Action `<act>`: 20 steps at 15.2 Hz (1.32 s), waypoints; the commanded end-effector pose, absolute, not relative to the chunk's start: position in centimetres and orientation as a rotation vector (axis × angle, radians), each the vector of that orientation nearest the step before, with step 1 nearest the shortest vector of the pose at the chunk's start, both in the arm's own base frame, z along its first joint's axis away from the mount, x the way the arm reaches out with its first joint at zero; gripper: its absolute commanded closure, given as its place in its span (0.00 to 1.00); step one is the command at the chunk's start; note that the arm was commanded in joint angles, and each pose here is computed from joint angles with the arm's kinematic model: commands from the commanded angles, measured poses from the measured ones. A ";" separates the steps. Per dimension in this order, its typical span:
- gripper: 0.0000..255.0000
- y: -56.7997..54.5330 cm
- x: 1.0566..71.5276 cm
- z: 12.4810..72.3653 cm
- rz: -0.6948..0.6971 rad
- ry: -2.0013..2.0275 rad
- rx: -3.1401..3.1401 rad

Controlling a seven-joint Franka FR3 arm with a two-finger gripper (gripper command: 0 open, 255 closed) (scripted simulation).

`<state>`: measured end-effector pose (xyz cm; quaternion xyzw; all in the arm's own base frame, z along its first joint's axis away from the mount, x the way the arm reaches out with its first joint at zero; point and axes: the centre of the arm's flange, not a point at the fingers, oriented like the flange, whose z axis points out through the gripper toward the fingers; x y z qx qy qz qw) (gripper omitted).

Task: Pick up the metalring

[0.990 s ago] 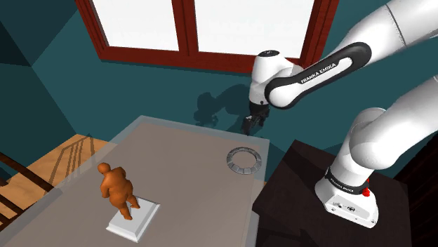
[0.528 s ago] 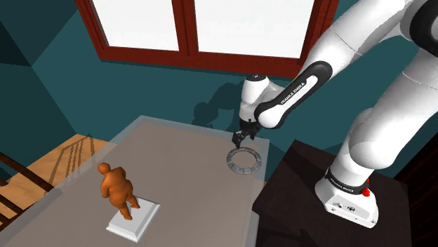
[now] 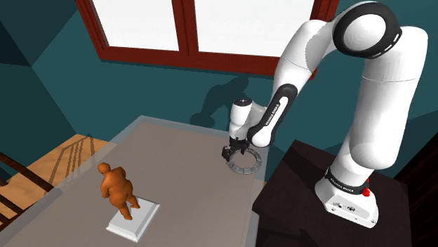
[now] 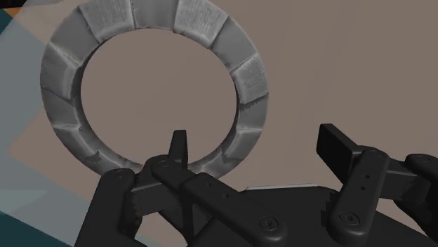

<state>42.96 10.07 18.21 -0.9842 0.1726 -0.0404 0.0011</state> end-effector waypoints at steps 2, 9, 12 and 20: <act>0.00 10.9 43.9 15.7 -0.131 0.576 -3.079; 0.00 10.9 43.9 11.7 -0.131 0.576 -3.079; 1.00 10.9 43.9 11.7 -0.131 0.576 -3.079; 1.00 10.9 43.8 11.7 -0.131 0.576 -3.079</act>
